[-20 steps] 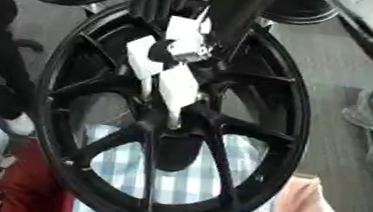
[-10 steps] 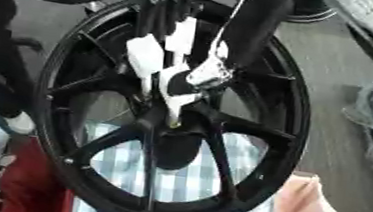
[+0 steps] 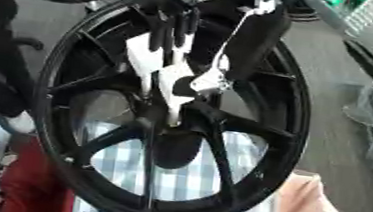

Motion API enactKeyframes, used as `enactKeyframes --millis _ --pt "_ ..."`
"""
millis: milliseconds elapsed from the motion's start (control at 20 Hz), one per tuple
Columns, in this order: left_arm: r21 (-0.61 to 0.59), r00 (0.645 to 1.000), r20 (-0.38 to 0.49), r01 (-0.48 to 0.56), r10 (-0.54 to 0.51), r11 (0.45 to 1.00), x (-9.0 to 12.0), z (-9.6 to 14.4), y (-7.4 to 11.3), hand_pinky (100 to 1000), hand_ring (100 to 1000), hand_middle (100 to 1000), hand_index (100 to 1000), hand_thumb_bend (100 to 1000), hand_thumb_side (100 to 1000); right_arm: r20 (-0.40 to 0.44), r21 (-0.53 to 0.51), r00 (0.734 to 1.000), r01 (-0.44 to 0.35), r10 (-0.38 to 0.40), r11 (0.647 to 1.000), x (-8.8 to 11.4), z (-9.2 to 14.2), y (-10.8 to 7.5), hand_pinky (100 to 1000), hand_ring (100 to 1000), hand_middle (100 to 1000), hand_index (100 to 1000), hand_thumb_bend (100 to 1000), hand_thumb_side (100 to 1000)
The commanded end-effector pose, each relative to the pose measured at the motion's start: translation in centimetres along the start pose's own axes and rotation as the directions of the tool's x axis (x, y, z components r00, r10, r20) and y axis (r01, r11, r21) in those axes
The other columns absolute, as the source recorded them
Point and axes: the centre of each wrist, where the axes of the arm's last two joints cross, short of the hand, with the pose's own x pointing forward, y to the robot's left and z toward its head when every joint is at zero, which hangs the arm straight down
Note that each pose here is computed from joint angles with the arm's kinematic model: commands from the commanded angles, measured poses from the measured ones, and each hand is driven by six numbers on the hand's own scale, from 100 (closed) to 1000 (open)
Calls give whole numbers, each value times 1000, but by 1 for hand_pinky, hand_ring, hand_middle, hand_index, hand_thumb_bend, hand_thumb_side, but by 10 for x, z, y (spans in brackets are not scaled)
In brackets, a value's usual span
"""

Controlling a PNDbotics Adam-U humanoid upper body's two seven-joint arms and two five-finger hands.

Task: Pull the pin out of the wheel hub.

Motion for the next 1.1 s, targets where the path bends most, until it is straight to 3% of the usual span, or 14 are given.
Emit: enactKeyframes --millis 50,150,250,550,1100 --pt "-13 1000 25 8 -8 1000 7 -5 2 730 806 703 710 269 596 -33 -33 999 21 -22 999 -4 7 -6 774 739 680 791 226 418" --pt "-18 1000 25 5 -4 1000 7 -5 1 730 807 703 711 269 596 -33 -43 999 29 -31 999 -5 8 -5 774 740 682 791 168 392" --pt "-23 1000 23 1 -1 1000 7 -4 0 730 807 703 711 269 596 -37 -49 999 31 -33 998 -7 8 -4 775 742 684 791 176 387" --pt "-30 1000 25 -4 5 1000 8 -5 -2 730 808 704 711 269 596 -10 -39 1000 -21 21 999 -6 7 -1 778 748 694 796 324 376" --pt "-33 1000 21 2 -2 999 7 -5 -1 730 809 705 710 269 597 9 -35 997 -74 75 997 -14 11 -1 768 730 688 793 413 306"
